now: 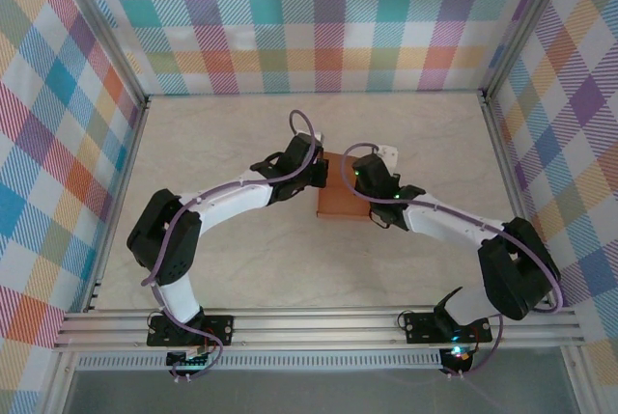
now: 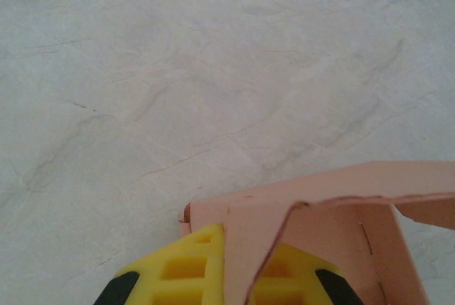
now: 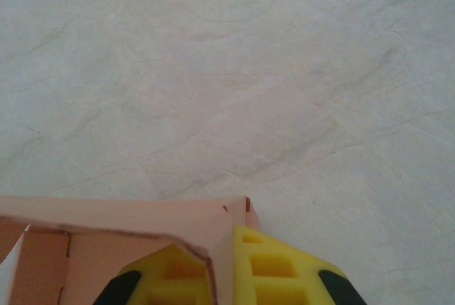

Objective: Fold the paper box

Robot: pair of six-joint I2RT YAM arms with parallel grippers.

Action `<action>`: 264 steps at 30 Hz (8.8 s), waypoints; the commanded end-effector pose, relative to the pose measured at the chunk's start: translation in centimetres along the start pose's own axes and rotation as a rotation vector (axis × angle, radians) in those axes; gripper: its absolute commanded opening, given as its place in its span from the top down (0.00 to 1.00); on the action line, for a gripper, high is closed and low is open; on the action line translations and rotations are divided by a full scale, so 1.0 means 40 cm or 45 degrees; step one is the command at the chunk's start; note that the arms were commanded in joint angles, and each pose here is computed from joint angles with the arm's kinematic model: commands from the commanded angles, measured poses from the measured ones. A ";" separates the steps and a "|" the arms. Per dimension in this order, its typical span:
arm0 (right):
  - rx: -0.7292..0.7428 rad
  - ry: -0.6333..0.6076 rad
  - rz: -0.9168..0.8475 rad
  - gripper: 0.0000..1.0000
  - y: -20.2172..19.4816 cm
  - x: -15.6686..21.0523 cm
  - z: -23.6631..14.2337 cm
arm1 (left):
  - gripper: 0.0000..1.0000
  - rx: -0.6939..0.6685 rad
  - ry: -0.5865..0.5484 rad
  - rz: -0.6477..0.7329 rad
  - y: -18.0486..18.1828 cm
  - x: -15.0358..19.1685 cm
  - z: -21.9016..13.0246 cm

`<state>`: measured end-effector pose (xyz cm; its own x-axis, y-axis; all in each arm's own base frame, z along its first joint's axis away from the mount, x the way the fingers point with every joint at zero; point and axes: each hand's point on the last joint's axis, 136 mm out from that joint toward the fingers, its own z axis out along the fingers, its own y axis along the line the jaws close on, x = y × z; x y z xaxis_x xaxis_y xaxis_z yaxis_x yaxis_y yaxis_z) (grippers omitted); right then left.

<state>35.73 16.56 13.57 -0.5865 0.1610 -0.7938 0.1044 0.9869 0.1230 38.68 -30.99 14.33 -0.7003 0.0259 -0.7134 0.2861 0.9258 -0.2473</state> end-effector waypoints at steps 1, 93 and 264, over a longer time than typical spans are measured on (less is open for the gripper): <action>-0.097 -0.109 -0.023 1.00 0.035 -0.052 -0.019 | 1.00 -0.074 -0.014 -0.078 0.004 -0.001 -0.011; -0.208 -0.254 -0.165 0.51 -0.056 0.177 -0.088 | 1.00 -0.340 -0.333 0.096 0.057 0.285 0.050; -0.148 0.694 0.675 1.00 -0.045 0.012 -0.022 | 1.00 -0.258 0.287 0.193 -0.005 0.170 0.014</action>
<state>34.07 14.66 13.02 -0.8354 0.4991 -0.2303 0.3703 0.8206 0.4353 36.31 -32.74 12.24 -0.7340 0.1801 -0.6548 0.2736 0.9609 -0.0424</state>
